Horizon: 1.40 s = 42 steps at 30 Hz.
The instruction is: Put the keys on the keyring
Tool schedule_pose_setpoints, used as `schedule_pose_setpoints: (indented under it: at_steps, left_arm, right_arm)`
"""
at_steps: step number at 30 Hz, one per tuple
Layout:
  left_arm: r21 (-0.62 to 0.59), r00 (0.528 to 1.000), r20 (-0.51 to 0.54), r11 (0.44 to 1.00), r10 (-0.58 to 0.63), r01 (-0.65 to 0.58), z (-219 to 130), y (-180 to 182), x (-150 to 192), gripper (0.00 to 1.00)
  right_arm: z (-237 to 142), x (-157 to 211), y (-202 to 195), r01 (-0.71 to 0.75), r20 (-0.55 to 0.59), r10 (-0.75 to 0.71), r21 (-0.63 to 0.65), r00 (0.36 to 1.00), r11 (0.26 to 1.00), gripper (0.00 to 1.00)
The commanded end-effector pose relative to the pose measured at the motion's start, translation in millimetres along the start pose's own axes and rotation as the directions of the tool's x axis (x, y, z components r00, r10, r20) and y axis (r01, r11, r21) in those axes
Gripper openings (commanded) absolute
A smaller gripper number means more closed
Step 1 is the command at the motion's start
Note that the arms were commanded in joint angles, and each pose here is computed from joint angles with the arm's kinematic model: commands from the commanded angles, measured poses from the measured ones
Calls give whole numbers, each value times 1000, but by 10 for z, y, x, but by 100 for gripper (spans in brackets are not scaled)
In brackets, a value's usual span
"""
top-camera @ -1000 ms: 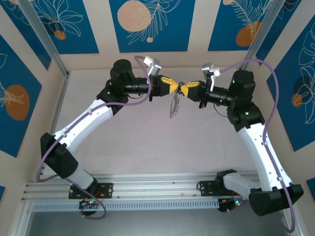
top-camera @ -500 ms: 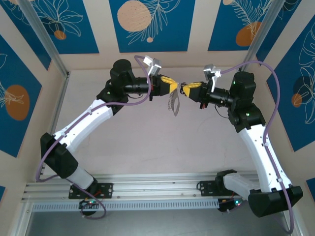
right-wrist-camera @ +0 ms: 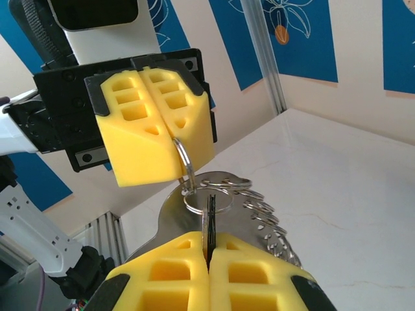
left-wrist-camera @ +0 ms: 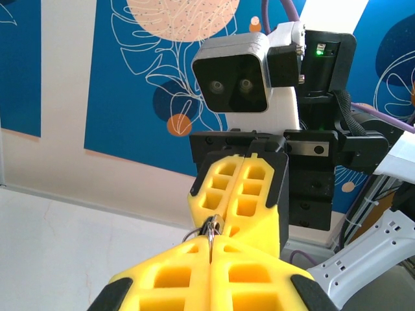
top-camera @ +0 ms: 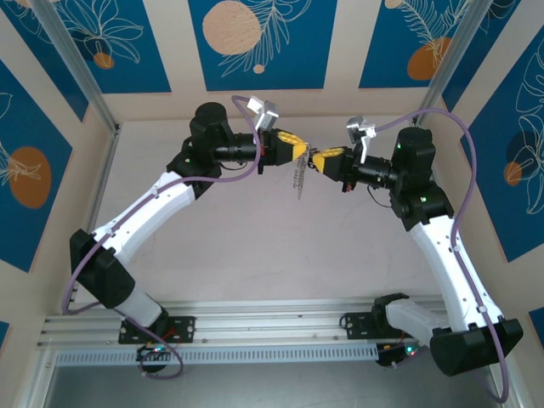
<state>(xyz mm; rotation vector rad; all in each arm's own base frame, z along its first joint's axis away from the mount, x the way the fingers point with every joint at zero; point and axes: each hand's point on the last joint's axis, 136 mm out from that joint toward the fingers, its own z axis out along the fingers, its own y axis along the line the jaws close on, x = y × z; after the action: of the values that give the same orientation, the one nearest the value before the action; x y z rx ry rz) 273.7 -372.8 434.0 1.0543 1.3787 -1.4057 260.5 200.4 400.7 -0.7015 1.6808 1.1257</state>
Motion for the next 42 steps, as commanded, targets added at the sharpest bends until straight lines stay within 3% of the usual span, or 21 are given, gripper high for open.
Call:
schedule_pose_setpoints:
  at_steps: [1, 14, 23, 42]
  left_arm:
    - [13, 998, 42, 999, 49, -49, -64, -112, -215, 0]
    - [12, 998, 37, 999, 42, -42, -60, -92, -187, 0]
    - [14, 999, 34, 999, 39, -40, -57, -90, -171, 0]
    - [-1, 999, 36, 1000, 22, -22, -38, -40, -162, 0]
  right_arm:
    - [21, 57, 57, -3, -19, 2, -22, 1000, 1000, 0]
    - [-81, -148, 8, 31, 19, -32, 40, 999, 999, 0]
    - [-62, -310, 107, 57, 28, -57, 0, 998, 998, 0]
    - [67, -292, 90, 60, -4, -60, 9, 998, 998, 0]
